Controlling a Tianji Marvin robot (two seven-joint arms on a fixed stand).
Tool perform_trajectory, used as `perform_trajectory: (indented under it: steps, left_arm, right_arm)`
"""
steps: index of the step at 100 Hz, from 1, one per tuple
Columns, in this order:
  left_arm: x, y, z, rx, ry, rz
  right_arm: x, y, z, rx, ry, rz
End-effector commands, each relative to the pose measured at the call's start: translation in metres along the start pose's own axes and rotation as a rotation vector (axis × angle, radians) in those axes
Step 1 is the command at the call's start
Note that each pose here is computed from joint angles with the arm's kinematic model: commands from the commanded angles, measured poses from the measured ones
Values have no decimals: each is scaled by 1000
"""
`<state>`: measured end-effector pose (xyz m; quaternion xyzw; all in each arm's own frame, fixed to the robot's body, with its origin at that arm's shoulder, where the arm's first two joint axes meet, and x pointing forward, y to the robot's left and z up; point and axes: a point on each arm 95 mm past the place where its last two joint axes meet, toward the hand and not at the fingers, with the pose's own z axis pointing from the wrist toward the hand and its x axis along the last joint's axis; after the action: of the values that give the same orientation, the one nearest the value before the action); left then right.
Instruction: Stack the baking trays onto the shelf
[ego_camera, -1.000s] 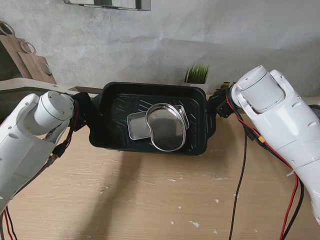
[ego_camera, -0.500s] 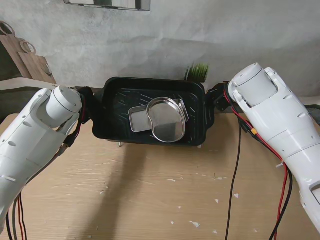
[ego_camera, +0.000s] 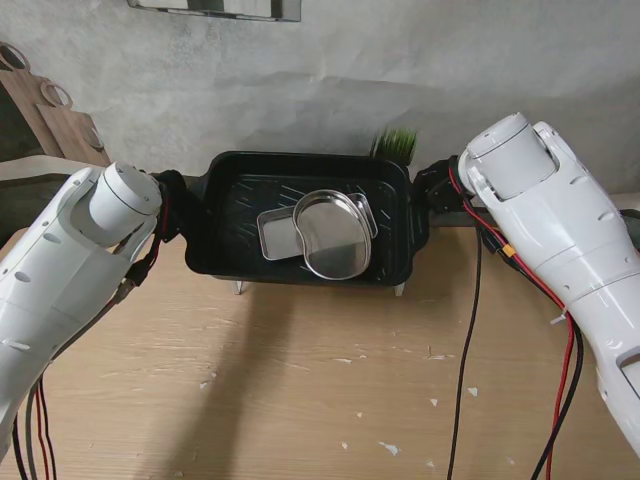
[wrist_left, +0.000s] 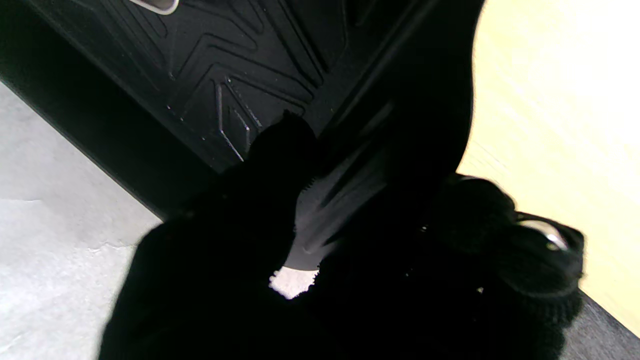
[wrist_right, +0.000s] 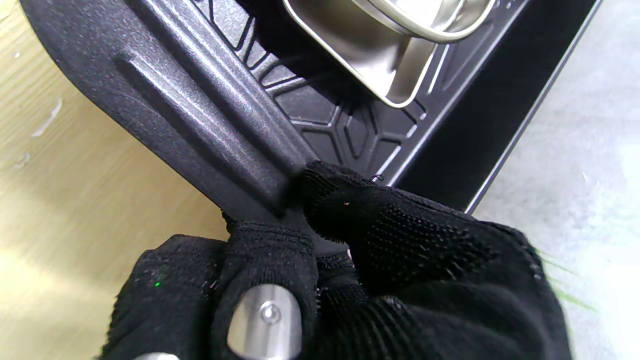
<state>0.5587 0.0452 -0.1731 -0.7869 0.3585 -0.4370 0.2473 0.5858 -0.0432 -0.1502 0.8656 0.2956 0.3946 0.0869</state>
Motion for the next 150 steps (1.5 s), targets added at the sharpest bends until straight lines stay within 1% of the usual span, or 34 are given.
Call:
perform_trajectory:
  steps: [1, 23, 39, 55, 69, 76, 107, 131, 150]
  left_arm:
    - [31, -2, -10, -19, 79, -7]
    - [36, -7, -6, -15, 85, -17]
    - [40, -9, -1, 6, 92, -30]
    - [42, -4, 6, 27, 93, -62]
    - [41, 3, 14, 41, 88, -100]
    - [40, 6, 19, 51, 81, -104]
    - [38, 11, 36, 83, 59, -140]
    - [32, 15, 47, 93, 30, -138]
    - [27, 16, 51, 91, 26, -163]
  right_arm:
    - [37, -13, -13, 46, 96, -8]
    - [50, -8, -9, 41, 118, -1]
    - [52, -6, -4, 28, 125, -4]
    - [47, -8, 8, 2, 123, 6]
    - [42, -11, 18, -38, 128, 24]
    - [39, -12, 22, -53, 123, 31]
    - [33, -15, 40, -79, 106, 53]
    - [26, -18, 53, -88, 77, 32]
    - [21, -18, 56, -117, 55, -8]
